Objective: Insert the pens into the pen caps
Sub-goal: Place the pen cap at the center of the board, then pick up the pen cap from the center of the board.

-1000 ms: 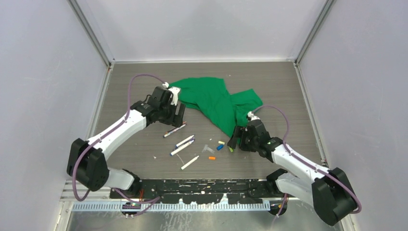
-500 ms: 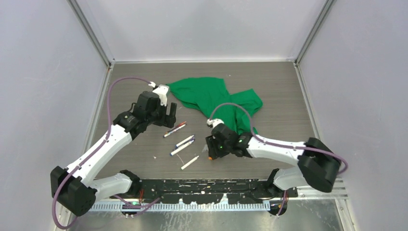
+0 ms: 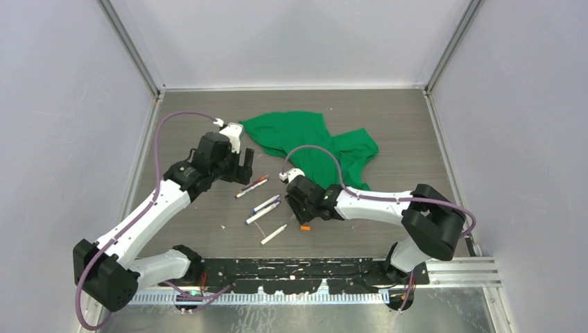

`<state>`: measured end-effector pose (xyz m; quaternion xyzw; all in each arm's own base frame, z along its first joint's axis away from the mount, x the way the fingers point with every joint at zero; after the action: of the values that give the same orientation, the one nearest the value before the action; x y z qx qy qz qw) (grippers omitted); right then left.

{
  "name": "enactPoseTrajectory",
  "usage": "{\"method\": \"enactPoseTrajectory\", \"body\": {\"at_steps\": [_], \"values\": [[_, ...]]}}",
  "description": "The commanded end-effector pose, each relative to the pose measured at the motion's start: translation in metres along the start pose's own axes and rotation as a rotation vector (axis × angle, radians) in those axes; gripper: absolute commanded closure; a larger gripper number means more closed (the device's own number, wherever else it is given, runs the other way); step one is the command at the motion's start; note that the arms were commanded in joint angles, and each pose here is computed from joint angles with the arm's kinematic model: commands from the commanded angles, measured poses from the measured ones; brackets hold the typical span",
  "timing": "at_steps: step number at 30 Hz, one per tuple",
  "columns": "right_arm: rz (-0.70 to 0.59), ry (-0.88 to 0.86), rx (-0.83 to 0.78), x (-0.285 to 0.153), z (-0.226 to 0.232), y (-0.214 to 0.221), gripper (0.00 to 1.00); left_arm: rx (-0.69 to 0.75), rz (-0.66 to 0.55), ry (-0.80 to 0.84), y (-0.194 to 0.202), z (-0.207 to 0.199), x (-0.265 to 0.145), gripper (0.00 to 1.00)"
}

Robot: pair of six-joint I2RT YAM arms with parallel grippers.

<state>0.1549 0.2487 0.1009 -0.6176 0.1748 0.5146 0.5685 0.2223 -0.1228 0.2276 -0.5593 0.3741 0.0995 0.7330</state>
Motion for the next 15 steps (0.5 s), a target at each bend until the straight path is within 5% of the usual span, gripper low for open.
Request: {"method": "enactPoseTrajectory", "body": {"at_steps": [1, 11, 15], "values": [[-0.041, 0.039, -0.058, 0.003, 0.002, -0.015, 0.61, -0.011, -0.061, -0.004, -0.010, 0.000, -0.003, 0.13], [0.023, 0.077, -0.083, 0.015, 0.004, -0.016, 0.72, -0.003, -0.056, -0.008, -0.009, 0.001, -0.001, 0.13], [0.064, 0.086, 0.013, 0.007, 0.008, -0.013, 0.69, -0.001, -0.061, -0.011, -0.010, 0.001, -0.001, 0.13]]}}
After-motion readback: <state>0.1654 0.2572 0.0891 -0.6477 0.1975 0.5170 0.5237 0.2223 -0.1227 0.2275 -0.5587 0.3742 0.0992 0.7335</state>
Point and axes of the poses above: each gripper's point midway between its finger pads, its own x axis out along the fingers, its own z axis along the line the jaws close on, y = z × x, the point moved 8 cm from there along -x, back along the fingers, and after that the axes turned 12 degrees about x, right-handed, at the moved point
